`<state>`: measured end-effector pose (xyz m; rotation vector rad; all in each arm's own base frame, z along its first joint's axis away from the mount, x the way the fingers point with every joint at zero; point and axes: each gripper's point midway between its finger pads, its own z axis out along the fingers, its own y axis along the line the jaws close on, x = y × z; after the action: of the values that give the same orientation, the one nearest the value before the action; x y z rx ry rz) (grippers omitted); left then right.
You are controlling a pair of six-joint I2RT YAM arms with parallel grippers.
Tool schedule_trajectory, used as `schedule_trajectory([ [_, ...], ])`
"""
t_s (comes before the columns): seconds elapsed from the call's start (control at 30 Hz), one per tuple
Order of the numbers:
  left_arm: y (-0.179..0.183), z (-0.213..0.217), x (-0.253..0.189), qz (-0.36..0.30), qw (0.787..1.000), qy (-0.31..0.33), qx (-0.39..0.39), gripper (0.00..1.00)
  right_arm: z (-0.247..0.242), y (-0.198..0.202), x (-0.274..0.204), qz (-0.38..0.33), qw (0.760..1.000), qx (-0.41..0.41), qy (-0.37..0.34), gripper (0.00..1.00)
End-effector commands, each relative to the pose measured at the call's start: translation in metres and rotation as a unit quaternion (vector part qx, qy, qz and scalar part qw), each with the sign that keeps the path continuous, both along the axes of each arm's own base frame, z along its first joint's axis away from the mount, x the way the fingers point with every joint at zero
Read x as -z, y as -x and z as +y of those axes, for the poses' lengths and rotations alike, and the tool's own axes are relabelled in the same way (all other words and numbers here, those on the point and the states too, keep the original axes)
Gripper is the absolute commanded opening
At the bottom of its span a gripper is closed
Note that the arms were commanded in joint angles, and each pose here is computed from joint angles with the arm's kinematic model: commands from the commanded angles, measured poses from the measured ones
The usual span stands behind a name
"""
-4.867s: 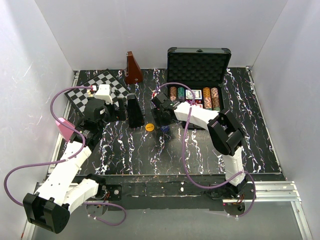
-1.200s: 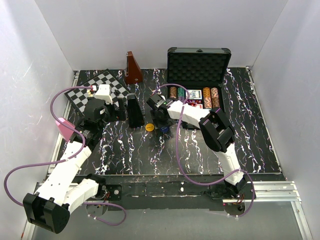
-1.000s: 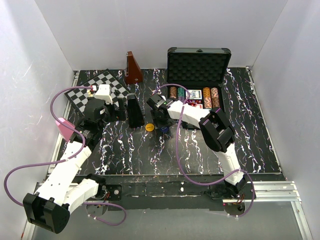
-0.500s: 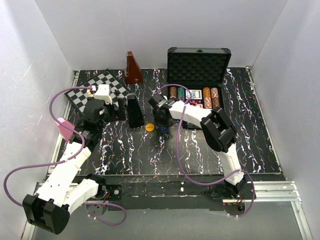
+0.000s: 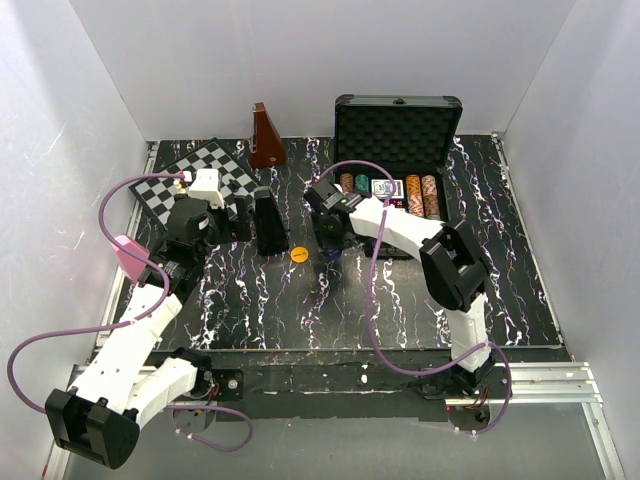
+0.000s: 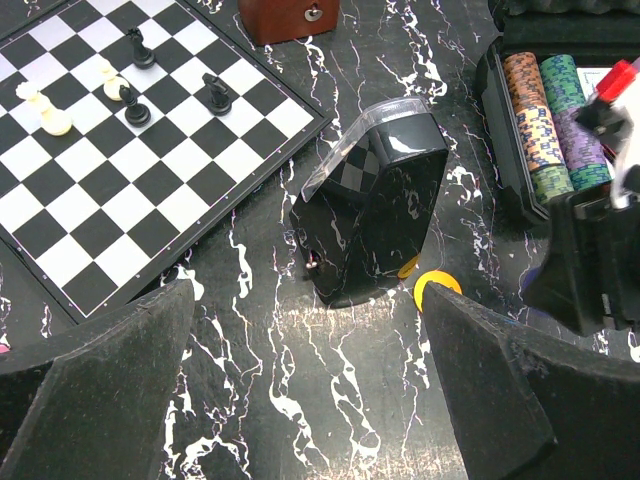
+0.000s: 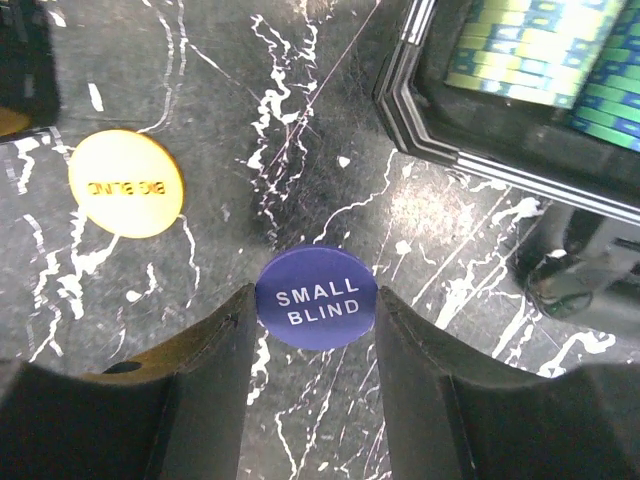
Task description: Pack up texas hold em set
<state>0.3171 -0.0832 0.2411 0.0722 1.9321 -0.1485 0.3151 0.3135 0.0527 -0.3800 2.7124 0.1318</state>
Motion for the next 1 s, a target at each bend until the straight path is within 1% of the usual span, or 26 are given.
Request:
schedule_trajectory([
  [0.0, 0.001, 0.001, -0.008, -0.012, 1.0, 0.003, -0.002, 0.98, -0.007, -0.001, -0.04, -0.031, 0.999, 0.005, -0.019, 0.45],
  [0.1, 0.001, 0.001, -0.008, -0.012, 1.0, 0.003, -0.002, 0.98, -0.012, -0.004, -0.05, -0.043, 0.999, 0.003, -0.015, 0.45],
  [0.23, 0.001, 0.001, -0.007, -0.011, 1.0, 0.003, -0.001, 0.98, -0.029, -0.019, -0.062, -0.057, 0.998, 0.014, -0.012, 0.45],
  [0.37, 0.001, 0.001, -0.007, -0.011, 1.0, 0.003, -0.001, 0.98, -0.053, -0.045, -0.082, -0.083, 0.996, 0.034, -0.012, 0.45],
  [0.5, 0.001, 0.001, -0.007, -0.011, 1.0, 0.002, -0.002, 0.98, -0.08, -0.07, -0.092, -0.097, 0.994, 0.057, -0.014, 0.45],
  [0.7, 0.001, 0.002, -0.006, -0.01, 1.0, 0.001, -0.005, 0.98, -0.128, -0.099, -0.082, -0.087, 0.992, 0.095, -0.007, 0.45],
  [0.87, 0.0, 0.003, -0.005, -0.009, 1.0, -0.001, -0.006, 0.98, -0.157, -0.107, -0.062, -0.068, 0.991, 0.114, 0.012, 0.45],
  [0.97, 0.0, 0.002, -0.005, -0.009, 1.0, -0.002, -0.005, 0.98, -0.164, -0.11, -0.051, -0.059, 0.991, 0.115, 0.019, 0.45],
])
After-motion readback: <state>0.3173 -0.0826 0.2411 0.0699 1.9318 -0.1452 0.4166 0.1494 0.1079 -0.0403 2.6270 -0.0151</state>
